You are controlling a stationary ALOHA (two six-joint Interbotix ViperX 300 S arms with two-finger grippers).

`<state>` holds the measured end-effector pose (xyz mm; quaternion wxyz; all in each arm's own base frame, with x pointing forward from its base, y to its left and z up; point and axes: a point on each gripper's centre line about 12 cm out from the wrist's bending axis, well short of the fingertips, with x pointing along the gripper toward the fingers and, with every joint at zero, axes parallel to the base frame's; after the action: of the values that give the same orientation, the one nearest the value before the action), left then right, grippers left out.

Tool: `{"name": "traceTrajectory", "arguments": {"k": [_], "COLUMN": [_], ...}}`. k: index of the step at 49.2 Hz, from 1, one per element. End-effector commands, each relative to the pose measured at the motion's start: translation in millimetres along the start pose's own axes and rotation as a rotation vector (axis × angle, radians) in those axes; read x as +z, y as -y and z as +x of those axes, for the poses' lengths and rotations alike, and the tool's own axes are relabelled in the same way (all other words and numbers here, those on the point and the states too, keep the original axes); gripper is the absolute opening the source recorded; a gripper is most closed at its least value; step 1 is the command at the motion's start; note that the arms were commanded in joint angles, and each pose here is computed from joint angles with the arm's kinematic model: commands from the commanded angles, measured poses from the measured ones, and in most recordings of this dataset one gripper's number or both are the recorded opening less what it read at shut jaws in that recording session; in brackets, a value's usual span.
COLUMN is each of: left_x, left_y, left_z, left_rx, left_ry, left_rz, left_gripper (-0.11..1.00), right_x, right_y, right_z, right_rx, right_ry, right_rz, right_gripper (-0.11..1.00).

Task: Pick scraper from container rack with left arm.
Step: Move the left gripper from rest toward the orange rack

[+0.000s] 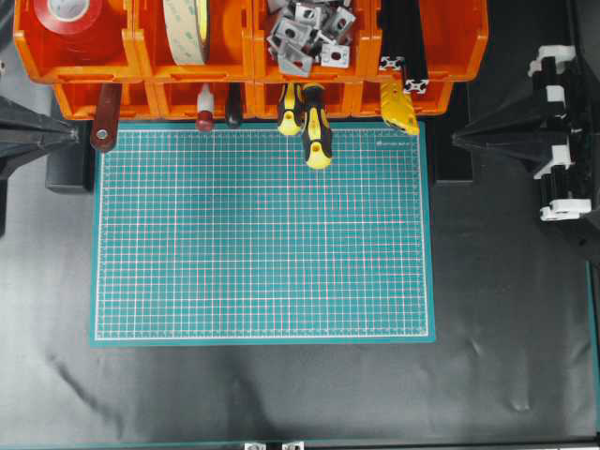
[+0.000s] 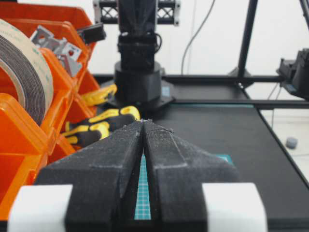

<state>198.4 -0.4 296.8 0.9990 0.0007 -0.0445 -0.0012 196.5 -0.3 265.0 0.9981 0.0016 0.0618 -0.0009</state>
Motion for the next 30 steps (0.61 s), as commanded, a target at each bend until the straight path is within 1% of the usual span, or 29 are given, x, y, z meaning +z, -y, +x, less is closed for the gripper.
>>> {"name": "traceTrajectory", "arguments": {"k": [1, 2, 5, 7, 15, 22, 26, 30], "left_x": [22, 24, 33, 39, 60, 66, 69, 70], "left_y": [1, 1, 0, 0, 6, 10, 16, 26], "left_z": [8, 9, 13, 14, 14, 15, 16, 19], "left_rx": [-0.010, -0.009, -0.002, -0.002, -0.030, -0.054, -0.082, -0.127], "left_ry": [-0.026, -0.052, -0.161, -0.212, -0.350, -0.496, -0.602, -0.732], "left_rz": [0.019, 0.019, 0.022, 0.029, 0.056, 0.082, 0.111, 0.154], "left_gripper": [0.06, 0.06, 0.00, 0.00, 0.00, 0.00, 0.00, 0.00], "right_x": [15, 15, 15, 16, 15, 15, 15, 16], "right_y": [-1, -2, -1, -1, -1, -1, -1, -1], "right_z": [2, 2, 2, 2, 2, 2, 2, 2], "right_rx": [0.005, 0.008, 0.007, 0.007, 0.007, 0.007, 0.007, 0.007], "right_ry": [0.043, 0.046, 0.046, 0.046, 0.043, 0.046, 0.046, 0.044], "right_rz": [0.012, 0.013, 0.030, 0.038, 0.054, 0.056, 0.056, 0.057], "right_gripper": [0.02, 0.02, 0.01, 0.01, 0.01, 0.01, 0.01, 0.01]}}
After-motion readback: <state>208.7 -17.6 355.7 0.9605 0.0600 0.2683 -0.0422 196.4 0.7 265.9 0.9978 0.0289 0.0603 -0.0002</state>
